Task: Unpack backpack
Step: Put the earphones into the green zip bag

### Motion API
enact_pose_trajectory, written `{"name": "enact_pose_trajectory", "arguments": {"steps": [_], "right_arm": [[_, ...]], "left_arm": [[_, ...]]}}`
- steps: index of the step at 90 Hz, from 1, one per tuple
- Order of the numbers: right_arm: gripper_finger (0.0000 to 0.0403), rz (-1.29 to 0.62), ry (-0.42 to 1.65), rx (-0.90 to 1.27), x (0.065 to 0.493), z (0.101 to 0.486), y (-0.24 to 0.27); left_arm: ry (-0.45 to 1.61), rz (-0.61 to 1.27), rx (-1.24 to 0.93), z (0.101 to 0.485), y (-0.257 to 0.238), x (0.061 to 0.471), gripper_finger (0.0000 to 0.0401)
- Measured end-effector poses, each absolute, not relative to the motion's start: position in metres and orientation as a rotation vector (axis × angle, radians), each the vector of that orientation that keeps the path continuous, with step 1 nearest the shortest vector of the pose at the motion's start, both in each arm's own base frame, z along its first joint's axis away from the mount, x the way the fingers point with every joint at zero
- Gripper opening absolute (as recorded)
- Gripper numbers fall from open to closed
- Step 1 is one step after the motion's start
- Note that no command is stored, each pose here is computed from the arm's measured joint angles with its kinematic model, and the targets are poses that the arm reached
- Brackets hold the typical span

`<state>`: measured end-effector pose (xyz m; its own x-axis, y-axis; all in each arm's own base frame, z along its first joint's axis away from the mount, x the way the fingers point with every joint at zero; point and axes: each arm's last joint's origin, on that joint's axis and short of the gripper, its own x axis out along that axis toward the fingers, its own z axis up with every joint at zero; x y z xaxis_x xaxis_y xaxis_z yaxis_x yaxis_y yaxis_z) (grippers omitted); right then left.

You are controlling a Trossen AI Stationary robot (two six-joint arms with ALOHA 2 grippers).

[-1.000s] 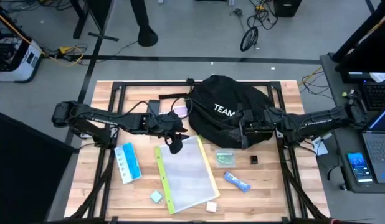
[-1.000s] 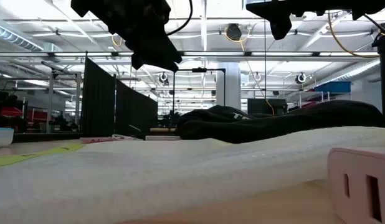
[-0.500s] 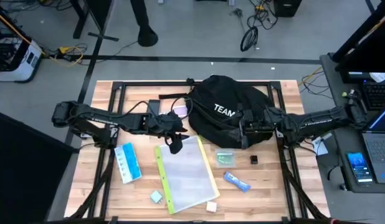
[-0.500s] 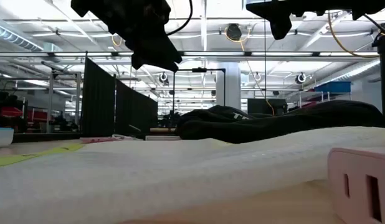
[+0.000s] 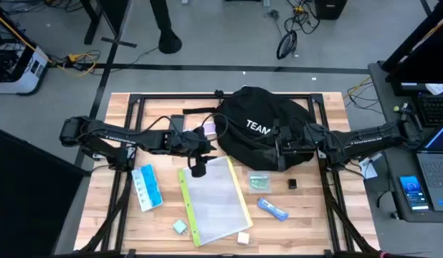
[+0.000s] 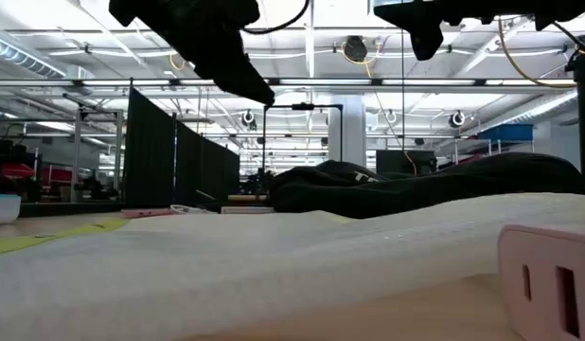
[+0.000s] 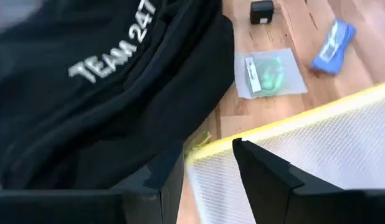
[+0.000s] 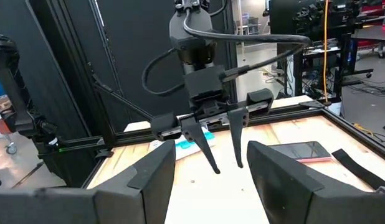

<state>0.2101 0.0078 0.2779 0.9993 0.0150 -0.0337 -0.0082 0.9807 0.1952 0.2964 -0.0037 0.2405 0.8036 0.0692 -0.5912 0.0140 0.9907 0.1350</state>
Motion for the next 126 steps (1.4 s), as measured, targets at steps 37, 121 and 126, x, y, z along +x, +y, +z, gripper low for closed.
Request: {"name": "enact_pose_trajectory", "arguments": {"steps": [37,121,126], "right_arm": [[0.0187,0.009,0.034,0.283,0.21,0.278,0.008],[0.0156,0.109,1.021,0.097,0.204,0.178,0.034],[0.0153,0.119,1.042,0.077,0.205,0.174,0.035]], "left_arm": [[0.582,0.022,0.164,0.245,-0.004,0.3,0.0134],[0.712,-0.03,-0.111,0.223,-0.046,0.309,0.0134],[0.727,-0.03,-0.11,0.215,-0.051,0.313,0.0134]]}}
